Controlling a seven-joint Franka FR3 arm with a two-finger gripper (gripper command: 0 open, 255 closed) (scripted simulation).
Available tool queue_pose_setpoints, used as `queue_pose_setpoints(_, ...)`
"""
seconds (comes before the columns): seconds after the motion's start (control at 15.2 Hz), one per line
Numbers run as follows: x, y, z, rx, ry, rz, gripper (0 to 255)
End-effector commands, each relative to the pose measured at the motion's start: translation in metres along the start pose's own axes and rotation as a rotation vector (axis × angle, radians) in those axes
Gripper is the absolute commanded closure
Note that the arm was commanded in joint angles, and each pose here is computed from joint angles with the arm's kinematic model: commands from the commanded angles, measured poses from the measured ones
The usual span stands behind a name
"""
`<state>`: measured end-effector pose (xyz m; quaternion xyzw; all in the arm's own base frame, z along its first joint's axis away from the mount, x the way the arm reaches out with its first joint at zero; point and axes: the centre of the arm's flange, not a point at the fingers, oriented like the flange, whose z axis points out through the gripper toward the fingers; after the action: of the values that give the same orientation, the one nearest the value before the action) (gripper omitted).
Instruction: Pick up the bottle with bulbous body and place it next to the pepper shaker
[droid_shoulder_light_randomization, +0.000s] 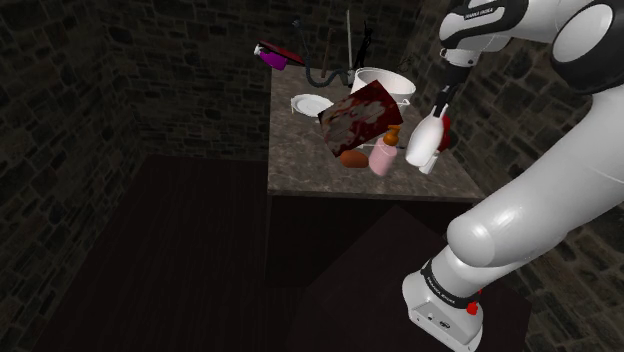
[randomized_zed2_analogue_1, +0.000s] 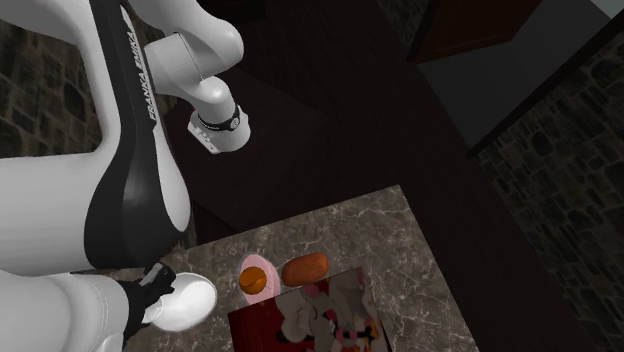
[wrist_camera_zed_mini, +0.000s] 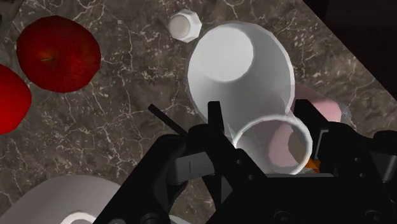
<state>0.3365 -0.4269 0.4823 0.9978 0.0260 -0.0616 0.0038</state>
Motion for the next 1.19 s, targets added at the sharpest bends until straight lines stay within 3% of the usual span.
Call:
queue_pose_setpoints(0.0,0.001,0.0,0.009,-0.001,0.001,0.0,255)
queue_pose_setpoints(0.53,0.005,-0.001,0.049,-0.001,0.001,0.0,255)
queue_pose_setpoints(0.99,0.005,-0.001,0.049,-0.001,0.001,0.0,255)
queue_pose_setpoints(1.06,0.005,-0.001,0.049,-0.001,0.001,0.0,0)
queue_pose_setpoints(1.12,0.005,-0.001,0.049,-0.001,0.001,0.0,0)
